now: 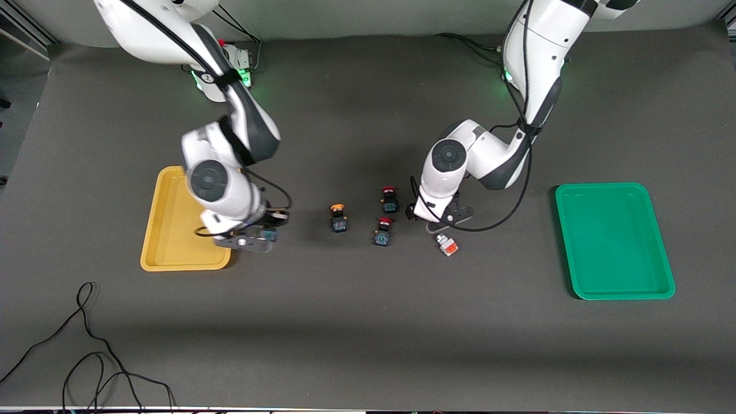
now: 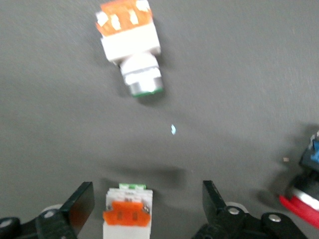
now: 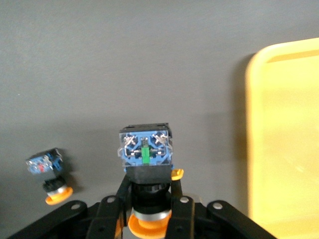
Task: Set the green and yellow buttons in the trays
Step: 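Grasp the blue button with the right gripper while the left gripper grasps white, then place the blue button in the yellow tray while the left gripper places white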
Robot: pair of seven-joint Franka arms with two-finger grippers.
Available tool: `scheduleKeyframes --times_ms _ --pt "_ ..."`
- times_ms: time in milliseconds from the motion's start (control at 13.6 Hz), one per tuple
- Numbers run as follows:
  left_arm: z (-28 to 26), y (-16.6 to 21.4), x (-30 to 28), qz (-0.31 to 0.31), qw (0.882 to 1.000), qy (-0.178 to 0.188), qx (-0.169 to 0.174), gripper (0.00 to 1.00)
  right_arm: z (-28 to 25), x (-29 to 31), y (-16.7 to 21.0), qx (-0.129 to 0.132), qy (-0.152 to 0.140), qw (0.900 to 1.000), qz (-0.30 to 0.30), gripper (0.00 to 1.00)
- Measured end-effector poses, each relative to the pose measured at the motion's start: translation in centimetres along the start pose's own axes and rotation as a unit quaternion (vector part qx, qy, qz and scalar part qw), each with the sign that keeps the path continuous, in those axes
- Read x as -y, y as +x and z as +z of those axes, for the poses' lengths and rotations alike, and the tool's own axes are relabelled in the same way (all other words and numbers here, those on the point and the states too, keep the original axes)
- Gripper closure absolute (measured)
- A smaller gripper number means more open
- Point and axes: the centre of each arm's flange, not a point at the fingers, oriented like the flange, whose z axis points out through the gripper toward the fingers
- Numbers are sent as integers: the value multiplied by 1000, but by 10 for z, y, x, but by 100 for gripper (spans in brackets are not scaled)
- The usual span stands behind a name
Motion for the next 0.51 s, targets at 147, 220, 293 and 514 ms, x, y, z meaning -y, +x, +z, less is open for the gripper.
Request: scheduleKeyframes --times_ms 147,220,293,514 --pt "1 -8 -4 18 1000 1 0 6 -31 -52 7 11 -6 1000 -18 67" --pt "1 -9 -4 29 1000 2 1 6 -39 -76 11 17 -7 999 -28 67" --pt "3 -9 -2 38 999 4 2 12 -42 -100 14 21 -7 999 -36 67" --pt "7 -10 2 48 999 8 4 50 -24 -151 16 42 -9 997 -66 67"
